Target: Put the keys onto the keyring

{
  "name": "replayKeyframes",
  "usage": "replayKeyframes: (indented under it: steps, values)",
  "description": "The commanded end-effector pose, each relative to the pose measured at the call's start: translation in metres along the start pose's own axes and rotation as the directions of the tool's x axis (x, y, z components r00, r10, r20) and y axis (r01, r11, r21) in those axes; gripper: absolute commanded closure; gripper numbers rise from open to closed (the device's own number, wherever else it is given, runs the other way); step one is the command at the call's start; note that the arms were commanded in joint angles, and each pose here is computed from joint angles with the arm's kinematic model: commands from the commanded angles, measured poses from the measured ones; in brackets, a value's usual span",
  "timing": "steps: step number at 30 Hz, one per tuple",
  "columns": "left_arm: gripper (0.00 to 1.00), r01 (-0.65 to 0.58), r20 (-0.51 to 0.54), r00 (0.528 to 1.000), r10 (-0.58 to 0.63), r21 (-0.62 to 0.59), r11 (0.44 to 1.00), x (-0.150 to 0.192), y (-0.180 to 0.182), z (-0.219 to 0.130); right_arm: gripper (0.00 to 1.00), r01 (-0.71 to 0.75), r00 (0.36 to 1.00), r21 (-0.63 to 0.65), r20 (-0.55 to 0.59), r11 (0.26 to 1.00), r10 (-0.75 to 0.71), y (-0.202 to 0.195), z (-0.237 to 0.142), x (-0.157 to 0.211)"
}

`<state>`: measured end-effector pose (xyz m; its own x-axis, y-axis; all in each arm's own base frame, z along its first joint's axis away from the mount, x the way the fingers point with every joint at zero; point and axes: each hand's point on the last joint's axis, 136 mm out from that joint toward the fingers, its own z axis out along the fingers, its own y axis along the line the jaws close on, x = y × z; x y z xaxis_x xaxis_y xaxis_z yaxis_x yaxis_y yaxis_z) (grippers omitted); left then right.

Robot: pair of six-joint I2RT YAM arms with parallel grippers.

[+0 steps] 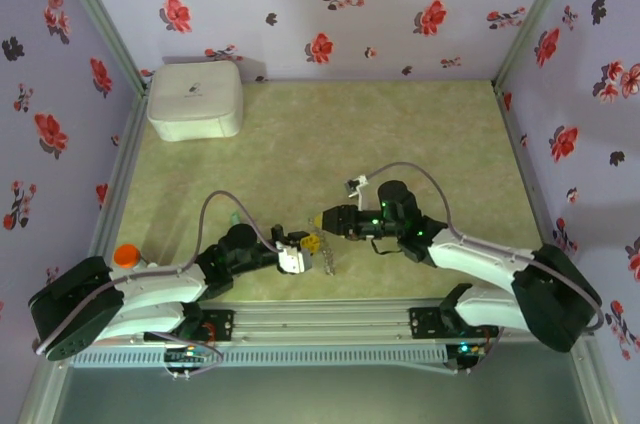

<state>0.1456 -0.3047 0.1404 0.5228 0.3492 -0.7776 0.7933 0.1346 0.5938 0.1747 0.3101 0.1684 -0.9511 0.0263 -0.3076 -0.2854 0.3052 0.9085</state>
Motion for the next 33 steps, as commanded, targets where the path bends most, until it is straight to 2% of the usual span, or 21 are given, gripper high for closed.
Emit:
replayKeyframes:
  steps: [1,9,19,23,29,33]
  values:
    - [1.00,-0.034,0.019,0.999,0.035,-0.033,0.999,-0.004,0.004,-0.002,0.51,0.029,0.999,0.016,-0.030,0.999,-0.028,0.003,-0.007,0.007]
    - [1.00,-0.035,0.018,0.999,0.036,-0.035,0.999,-0.004,0.004,-0.002,0.51,0.012,0.999,0.103,-0.035,0.995,-0.008,-0.014,-0.009,0.010]
    - [1.00,-0.038,0.018,0.999,0.039,-0.035,0.999,-0.004,0.004,-0.001,0.49,0.004,0.995,0.041,-0.102,0.999,0.000,-0.001,-0.002,0.027]
    - [1.00,-0.031,0.021,0.999,0.032,-0.041,0.999,-0.005,0.005,-0.002,0.48,-0.004,0.997,0.024,-0.081,1.000,0.006,0.000,-0.004,0.027]
    - [1.00,0.056,0.040,0.998,-0.054,-0.067,0.996,-0.007,0.009,-0.005,0.50,0.012,0.999,0.034,-0.041,0.999,-0.010,0.003,-0.014,0.027]
    - [1.00,0.095,0.035,0.995,-0.093,-0.061,0.994,-0.005,0.007,-0.006,0.54,-0.003,0.998,0.041,-0.055,0.999,0.006,-0.001,-0.018,0.034]
